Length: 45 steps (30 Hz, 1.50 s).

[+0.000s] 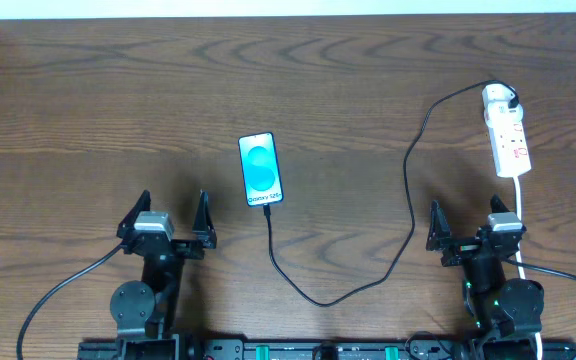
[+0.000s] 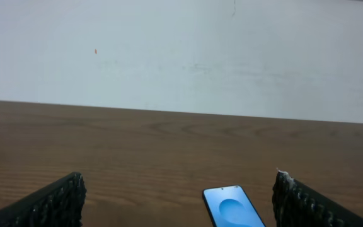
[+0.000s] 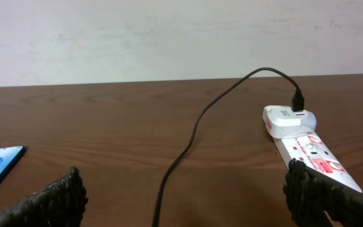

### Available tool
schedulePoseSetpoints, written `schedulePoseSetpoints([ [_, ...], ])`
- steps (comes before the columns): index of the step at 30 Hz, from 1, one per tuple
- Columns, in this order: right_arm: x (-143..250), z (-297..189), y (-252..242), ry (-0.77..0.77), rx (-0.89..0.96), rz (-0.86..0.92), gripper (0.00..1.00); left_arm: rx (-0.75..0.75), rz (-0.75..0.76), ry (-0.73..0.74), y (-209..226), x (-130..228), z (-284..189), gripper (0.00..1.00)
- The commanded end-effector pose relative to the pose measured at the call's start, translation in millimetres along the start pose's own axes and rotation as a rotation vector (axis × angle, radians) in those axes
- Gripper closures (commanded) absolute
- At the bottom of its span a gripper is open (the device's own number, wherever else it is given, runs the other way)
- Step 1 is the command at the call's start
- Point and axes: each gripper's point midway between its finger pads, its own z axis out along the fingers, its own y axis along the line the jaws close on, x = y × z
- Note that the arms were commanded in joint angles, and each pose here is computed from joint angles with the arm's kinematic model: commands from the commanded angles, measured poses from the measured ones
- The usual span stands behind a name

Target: Plug charger to phone and switch on socket

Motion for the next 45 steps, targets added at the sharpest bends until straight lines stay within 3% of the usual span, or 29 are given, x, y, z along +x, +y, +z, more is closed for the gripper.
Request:
schedulePoseSetpoints([
  [1,0.6,-0.1,-3.5,-0.002,0.016,-0.011,0.01,-0.019,0.034,-0.026,4.0,1.4,-2.0,0.06],
  [22,0.6,-0.1,-3.5,-0.002,0.016,-0.011,0.01,-0.02,0.076,-0.011,5.4,16.8,-1.0,0.06],
  [28,0.6,-0.1,-3.5,-0.002,0.016,-0.011,0.01,-0.027,0.057,0.148,8.3,55.7,-3.7,0.06],
  [45,0.6,-0.1,-3.5,-0.002,0.016,-0.011,0.01,-0.03,0.057,0.151,8.9,56.5,-3.8,0.06],
])
